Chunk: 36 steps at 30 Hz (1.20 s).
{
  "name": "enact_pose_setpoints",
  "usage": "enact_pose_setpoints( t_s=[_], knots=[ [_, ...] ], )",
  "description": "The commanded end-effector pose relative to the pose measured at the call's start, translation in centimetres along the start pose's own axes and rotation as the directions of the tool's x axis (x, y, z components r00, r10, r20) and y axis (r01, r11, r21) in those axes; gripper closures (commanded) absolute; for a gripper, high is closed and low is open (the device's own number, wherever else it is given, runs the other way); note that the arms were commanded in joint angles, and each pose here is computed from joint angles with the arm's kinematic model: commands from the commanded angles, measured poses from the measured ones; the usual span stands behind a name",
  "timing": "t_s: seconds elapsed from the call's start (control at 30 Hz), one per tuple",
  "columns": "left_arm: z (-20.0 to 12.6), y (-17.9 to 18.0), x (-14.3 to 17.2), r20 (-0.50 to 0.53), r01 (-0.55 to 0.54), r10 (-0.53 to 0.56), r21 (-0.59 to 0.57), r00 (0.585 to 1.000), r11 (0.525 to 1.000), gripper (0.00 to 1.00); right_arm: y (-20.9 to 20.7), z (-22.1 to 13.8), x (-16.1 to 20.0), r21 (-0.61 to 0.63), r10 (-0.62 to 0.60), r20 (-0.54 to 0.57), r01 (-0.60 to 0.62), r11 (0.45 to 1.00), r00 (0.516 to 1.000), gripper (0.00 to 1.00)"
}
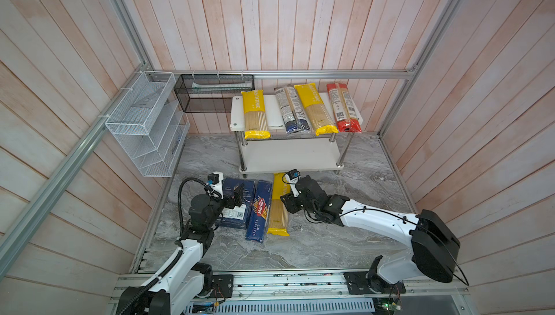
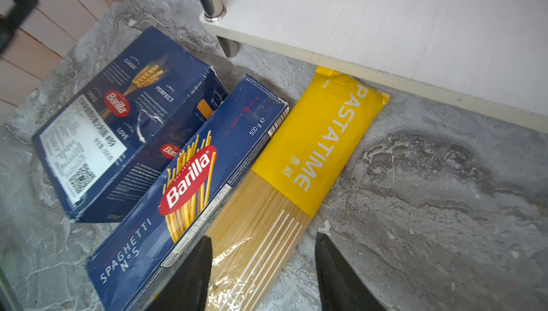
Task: Arrange pasta packages on shelves
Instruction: Rotate the pasta bag at the center of the table.
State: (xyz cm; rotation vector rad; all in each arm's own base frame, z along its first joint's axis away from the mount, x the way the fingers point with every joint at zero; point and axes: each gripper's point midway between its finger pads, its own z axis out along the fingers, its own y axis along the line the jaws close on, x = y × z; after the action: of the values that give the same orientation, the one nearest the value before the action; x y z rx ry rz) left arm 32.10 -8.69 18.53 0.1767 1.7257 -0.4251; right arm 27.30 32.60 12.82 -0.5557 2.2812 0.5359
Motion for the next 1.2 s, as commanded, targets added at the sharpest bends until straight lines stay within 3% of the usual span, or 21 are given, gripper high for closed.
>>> enact_pose_setpoints(
  t_s=[0.0,0.8,1.17],
  knots=[
    [-0.2,-0.4,-0.1,0.009,0.007,-0.008,0.038,1.000,0.999,0.00,0.6,1.5,-0.4,0.003,0.040,-0.027,-0.040,0.999,0.999,0.44],
    [-0.8,-0.3,-0.2,0.032,0.012,-0.013,0.032,0.999,0.999,0.00,-1.4,7.6,5.5,0.134,0.080,-0.239,-0.049,0.990,0.968,0.44],
    [-0.8,-0.3,-0.3,0.035,0.011,-0.012,0.031,0.999,0.999,0.00,-6.2,5.4,8.7,0.276,0.131,-0.283,-0.051,0.960,0.950,0.44]
  ],
)
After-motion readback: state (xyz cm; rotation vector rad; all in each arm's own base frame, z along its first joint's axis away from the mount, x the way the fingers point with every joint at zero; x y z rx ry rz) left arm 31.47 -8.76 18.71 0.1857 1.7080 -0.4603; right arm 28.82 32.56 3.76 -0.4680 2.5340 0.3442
